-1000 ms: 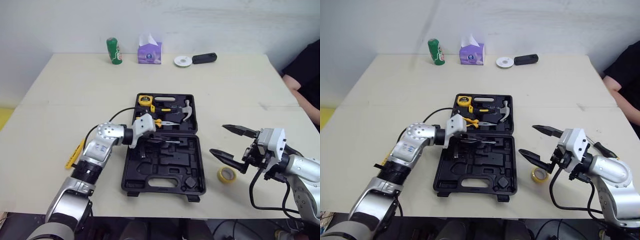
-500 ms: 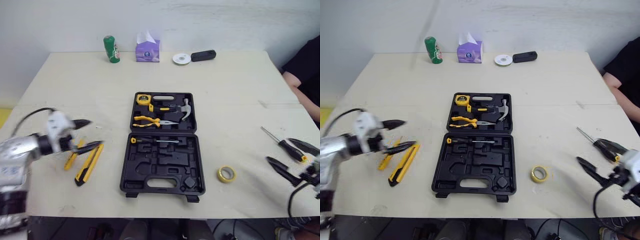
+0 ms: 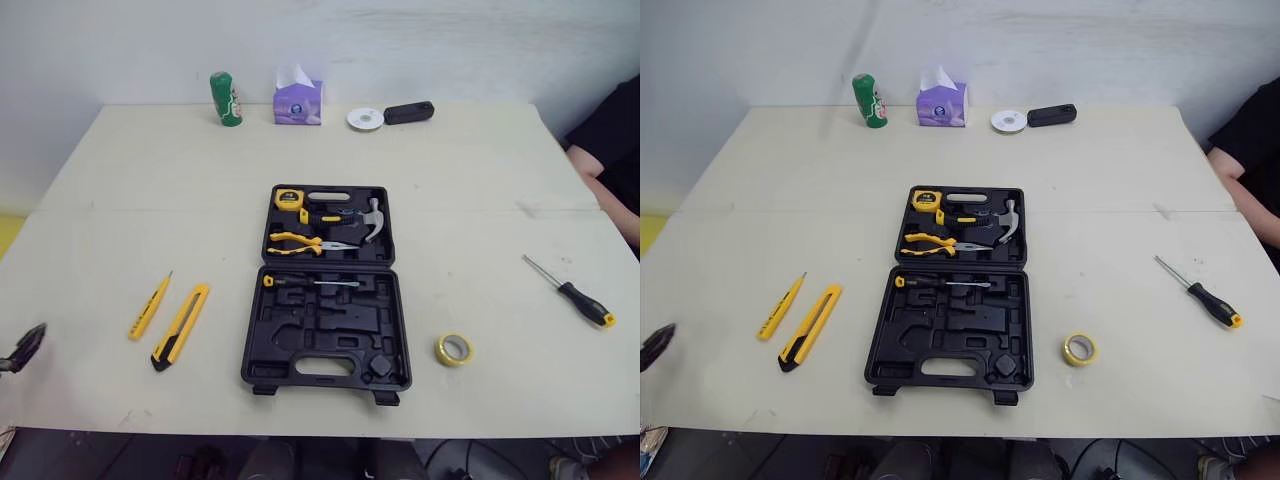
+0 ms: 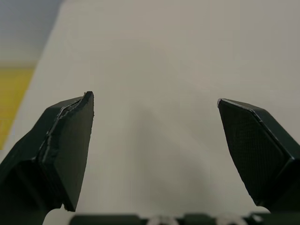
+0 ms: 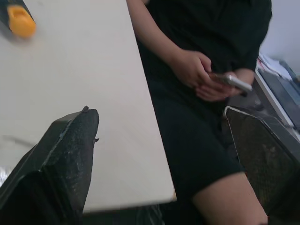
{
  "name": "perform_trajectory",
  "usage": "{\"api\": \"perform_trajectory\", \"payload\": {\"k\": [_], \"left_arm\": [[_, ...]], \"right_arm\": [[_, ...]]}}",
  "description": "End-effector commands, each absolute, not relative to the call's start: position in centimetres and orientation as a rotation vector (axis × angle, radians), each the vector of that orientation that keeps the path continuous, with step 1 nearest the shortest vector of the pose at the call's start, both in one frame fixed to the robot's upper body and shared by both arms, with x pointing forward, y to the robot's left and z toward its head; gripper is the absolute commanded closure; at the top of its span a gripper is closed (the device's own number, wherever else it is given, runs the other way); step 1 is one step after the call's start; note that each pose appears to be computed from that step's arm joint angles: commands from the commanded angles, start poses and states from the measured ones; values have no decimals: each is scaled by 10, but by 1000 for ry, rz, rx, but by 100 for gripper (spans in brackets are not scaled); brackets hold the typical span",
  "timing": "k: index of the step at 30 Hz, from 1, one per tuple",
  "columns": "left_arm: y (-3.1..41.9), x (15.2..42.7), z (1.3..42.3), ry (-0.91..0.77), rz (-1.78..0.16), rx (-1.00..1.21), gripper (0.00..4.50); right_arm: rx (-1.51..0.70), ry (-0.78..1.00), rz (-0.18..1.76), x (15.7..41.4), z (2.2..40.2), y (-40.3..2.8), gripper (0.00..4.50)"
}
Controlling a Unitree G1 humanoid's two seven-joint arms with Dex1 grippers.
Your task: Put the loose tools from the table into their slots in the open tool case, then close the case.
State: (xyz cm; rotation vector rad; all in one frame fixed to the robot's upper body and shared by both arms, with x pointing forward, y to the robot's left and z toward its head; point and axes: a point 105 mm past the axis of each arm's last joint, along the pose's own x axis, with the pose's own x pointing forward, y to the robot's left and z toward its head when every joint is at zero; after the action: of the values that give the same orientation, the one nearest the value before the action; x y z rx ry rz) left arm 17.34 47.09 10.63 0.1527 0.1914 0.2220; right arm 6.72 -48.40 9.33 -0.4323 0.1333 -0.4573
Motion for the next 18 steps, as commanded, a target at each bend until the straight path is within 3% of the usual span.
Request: {"api": "perform_trajectory", "payload": {"k": [1, 4, 8, 18], "left_arm": [[485, 137, 86, 223, 374, 72, 3], [487, 126, 85, 219, 416, 49, 3], [479, 136, 89, 215, 360, 62, 3], [437, 189, 104, 106, 184, 68, 3]], "right_arm": [[-428, 177, -581, 25, 87, -490, 0], [-422, 193, -575, 16, 83, -485, 0], [-419, 175, -547, 22, 87, -483, 0], [-352, 26, -419, 80, 100, -465, 0]]}}
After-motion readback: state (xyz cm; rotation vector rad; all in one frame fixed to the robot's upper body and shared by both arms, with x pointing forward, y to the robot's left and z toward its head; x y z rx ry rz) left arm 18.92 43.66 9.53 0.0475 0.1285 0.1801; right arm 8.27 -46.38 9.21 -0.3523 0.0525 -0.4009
